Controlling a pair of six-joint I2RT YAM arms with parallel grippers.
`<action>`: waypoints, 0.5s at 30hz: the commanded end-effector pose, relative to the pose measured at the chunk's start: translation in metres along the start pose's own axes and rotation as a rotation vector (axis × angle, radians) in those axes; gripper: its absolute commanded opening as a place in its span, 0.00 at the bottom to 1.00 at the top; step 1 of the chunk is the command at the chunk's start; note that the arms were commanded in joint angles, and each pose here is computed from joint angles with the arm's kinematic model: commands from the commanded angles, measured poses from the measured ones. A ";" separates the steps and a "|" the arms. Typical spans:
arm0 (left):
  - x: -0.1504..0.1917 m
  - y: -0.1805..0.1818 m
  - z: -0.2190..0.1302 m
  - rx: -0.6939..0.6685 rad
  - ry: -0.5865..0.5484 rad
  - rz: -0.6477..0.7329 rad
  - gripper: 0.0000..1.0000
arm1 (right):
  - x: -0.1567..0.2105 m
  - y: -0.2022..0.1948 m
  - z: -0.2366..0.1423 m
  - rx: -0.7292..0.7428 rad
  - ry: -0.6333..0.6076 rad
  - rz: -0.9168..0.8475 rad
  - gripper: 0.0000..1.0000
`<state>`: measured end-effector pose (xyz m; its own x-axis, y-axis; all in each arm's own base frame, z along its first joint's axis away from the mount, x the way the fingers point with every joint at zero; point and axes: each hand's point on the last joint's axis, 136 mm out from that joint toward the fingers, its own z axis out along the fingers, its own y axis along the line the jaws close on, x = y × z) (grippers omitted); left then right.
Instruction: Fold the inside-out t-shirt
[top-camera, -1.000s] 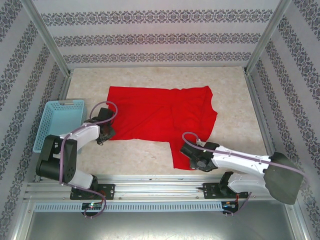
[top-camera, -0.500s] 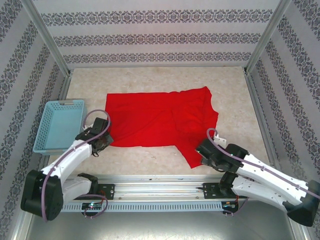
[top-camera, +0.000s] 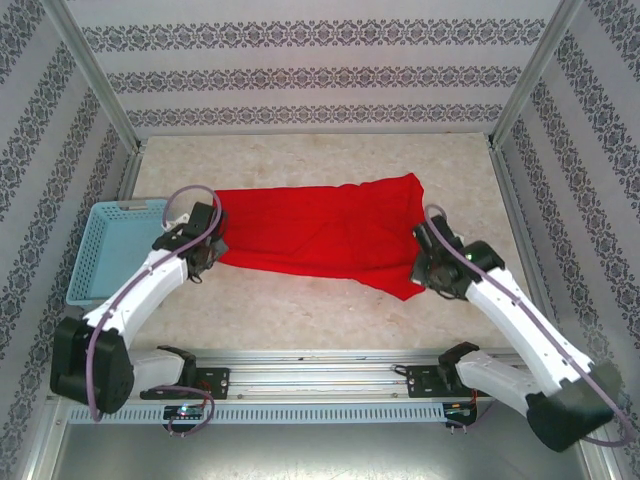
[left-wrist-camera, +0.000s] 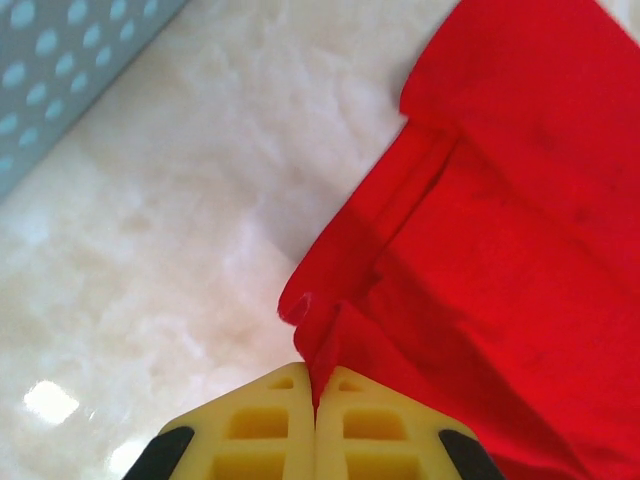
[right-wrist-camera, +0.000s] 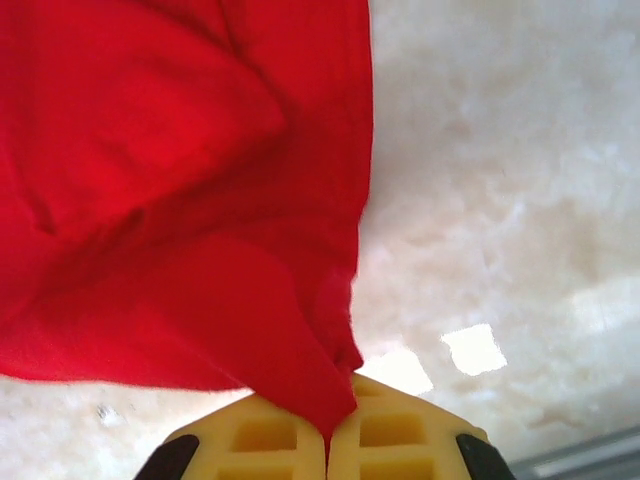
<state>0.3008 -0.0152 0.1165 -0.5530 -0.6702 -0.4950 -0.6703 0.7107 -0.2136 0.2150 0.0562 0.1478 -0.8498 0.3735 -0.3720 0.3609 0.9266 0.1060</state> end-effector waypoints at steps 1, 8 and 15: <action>-0.020 -0.002 0.013 -0.074 -0.027 -0.024 0.00 | -0.040 0.027 -0.003 -0.072 -0.039 -0.110 0.01; -0.038 -0.024 0.042 -0.106 -0.023 -0.070 0.00 | -0.110 0.057 0.017 -0.044 -0.073 -0.129 0.02; -0.051 -0.031 0.064 -0.145 -0.016 -0.089 0.00 | -0.155 0.077 0.050 0.003 -0.033 -0.147 0.04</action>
<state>0.3706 -0.0022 0.0901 -0.5369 -0.7047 -0.4638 -0.7467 0.6528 -0.1275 0.3780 0.0694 0.1625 -0.8781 0.2619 -0.4005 0.2582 0.9640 0.0644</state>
